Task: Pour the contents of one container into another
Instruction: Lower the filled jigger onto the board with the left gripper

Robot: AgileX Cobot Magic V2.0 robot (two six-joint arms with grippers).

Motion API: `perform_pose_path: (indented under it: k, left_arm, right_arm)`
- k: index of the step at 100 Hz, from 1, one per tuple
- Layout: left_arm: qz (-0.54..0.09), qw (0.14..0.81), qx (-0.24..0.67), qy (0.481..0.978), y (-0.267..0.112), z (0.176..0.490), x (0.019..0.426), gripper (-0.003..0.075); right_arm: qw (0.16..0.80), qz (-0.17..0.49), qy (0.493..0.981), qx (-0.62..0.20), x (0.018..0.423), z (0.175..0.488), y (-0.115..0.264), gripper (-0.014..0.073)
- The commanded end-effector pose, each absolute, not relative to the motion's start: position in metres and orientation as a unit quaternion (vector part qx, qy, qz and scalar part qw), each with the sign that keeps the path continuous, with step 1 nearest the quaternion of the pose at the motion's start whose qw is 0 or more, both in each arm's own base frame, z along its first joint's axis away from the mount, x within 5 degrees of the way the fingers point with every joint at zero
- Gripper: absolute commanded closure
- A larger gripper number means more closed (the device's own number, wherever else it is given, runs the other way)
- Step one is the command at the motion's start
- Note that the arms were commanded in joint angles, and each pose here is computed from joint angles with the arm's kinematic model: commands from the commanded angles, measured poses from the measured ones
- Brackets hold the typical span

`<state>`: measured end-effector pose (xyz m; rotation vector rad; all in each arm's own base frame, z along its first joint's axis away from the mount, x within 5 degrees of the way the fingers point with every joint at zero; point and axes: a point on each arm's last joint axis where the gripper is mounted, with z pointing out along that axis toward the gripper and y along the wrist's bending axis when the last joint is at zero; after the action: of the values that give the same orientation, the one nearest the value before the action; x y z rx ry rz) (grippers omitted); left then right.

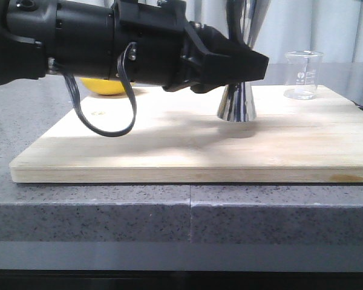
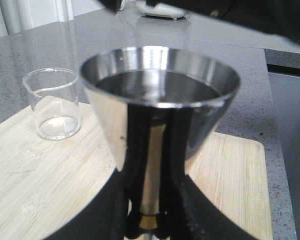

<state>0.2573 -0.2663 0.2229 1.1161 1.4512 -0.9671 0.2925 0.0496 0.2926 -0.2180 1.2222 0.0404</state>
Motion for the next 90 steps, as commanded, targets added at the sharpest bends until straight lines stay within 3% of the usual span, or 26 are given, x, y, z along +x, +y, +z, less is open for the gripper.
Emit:
perform_pose_path:
  k: [1, 30, 90]
  left_arm:
    - [-0.43, 0.556, 0.434, 0.563, -0.262, 0.258, 0.259, 0.0741]
    - [-0.422, 0.577, 0.407, 0.569, -0.242, 0.261, 0.276, 0.0741]
    - [-0.401, 0.593, 0.401, 0.571, -0.214, 0.26, 0.295, 0.0741]
  right_arm:
    - [0.863, 0.02, 0.496, -0.094, 0.277, 0.327, 0.048, 0.0024]
    - [0.874, 0.018, 0.476, -0.092, 0.262, 0.347, 0.045, 0.0025]
    - [0.871, 0.018, 0.481, -0.092, 0.261, 0.347, 0.045, 0.0025]
